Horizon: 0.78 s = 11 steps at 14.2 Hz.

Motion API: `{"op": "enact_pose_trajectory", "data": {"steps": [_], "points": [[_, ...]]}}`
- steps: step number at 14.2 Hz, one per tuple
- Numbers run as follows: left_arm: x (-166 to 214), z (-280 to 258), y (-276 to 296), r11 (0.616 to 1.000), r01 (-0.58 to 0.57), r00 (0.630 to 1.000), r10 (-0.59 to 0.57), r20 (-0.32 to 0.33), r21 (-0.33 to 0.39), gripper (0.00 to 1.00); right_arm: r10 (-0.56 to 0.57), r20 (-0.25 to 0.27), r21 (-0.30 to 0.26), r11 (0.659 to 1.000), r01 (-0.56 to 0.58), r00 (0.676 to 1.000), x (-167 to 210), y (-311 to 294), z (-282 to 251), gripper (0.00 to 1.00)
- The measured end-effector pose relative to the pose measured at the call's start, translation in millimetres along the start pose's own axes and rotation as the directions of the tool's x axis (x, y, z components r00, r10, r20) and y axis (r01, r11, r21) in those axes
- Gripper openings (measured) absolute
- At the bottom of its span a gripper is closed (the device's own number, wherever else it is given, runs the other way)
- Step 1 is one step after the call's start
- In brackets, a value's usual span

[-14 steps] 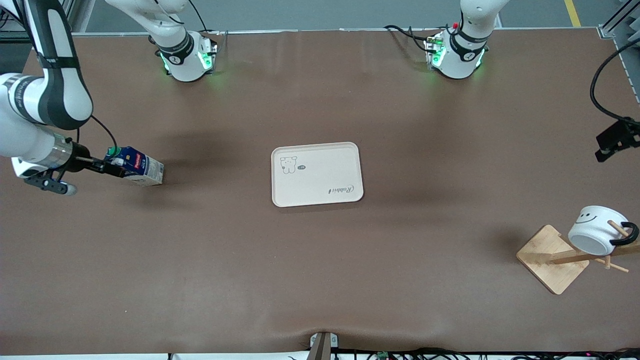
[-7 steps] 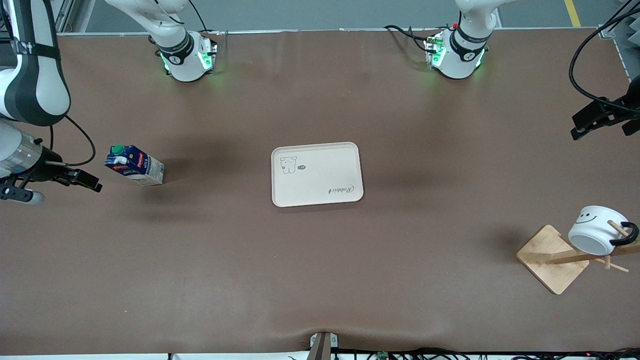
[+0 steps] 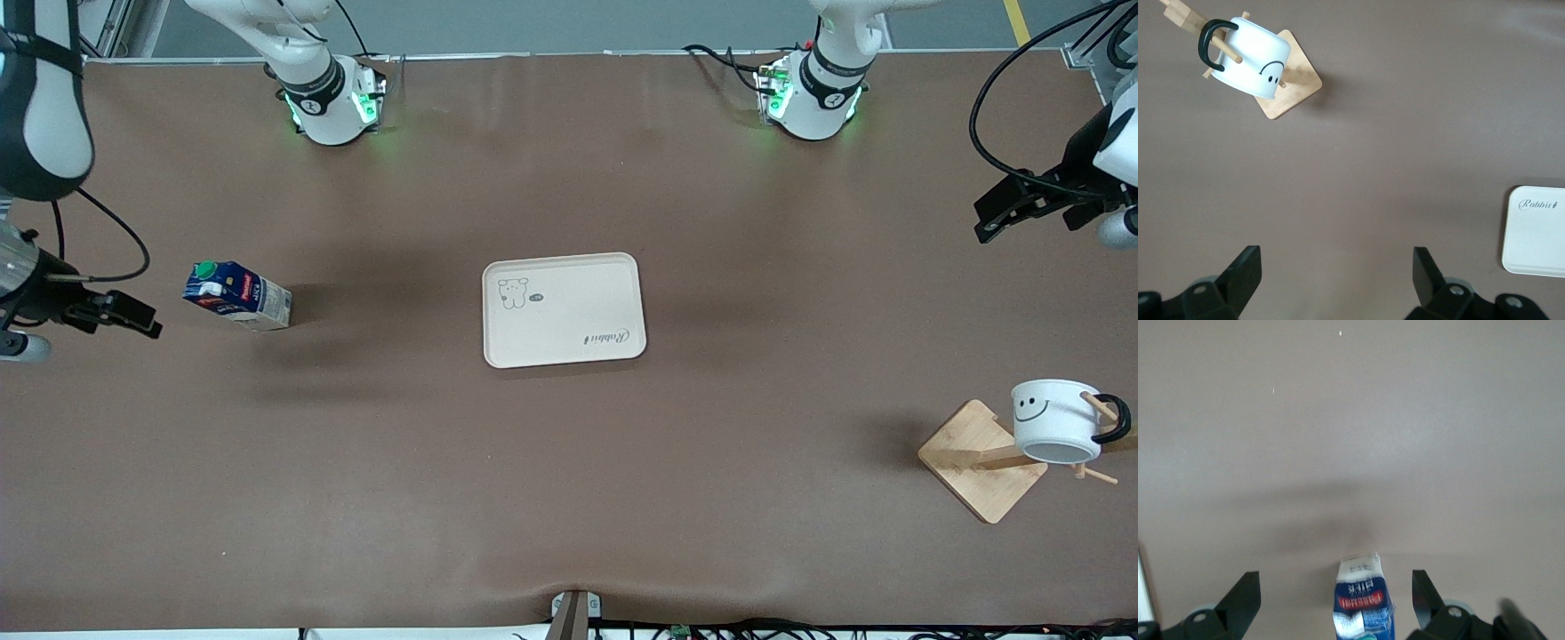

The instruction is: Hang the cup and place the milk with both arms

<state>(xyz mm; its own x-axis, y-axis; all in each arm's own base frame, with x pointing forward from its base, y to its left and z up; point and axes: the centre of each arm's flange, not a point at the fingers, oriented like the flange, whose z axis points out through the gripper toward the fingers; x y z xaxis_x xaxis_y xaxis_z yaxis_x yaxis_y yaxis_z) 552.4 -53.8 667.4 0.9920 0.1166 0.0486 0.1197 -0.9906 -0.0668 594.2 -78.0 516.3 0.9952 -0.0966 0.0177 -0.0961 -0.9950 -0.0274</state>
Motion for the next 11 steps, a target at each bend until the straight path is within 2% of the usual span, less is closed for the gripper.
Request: {"op": "enact_pose_trajectory", "data": {"steps": [1,2,4,6,11], "points": [[-3,0,-3,1.0,0.005,1.0,-0.005,0.001,0.003,1.0,0.003,0.031,-0.005,1.0,-0.003,1.0,-3,3,-25,1.0],[-5,1,-5,1.0,0.007,1.0,-0.007,0.002,0.005,1.0,0.012,0.04,-0.007,1.0,-0.012,0.999,-6,9,-49,1.0],[-9,2,-6,1.0,0.009,1.0,-0.009,-0.003,0.001,1.0,0.03,0.014,-0.009,1.0,-0.03,0.999,-7,22,-77,1.0],[-12,1,-5,1.0,0.001,1.0,-0.001,-0.01,-0.024,1.0,0.032,-0.03,-0.012,0.999,-0.033,0.999,-2,24,-83,1.0],[-18,-3,-14,1.0,0.007,1.0,-0.008,-0.019,-0.03,1.0,0.026,-0.06,-0.013,1.0,-0.027,0.998,3,21,-83,1.0]]}}
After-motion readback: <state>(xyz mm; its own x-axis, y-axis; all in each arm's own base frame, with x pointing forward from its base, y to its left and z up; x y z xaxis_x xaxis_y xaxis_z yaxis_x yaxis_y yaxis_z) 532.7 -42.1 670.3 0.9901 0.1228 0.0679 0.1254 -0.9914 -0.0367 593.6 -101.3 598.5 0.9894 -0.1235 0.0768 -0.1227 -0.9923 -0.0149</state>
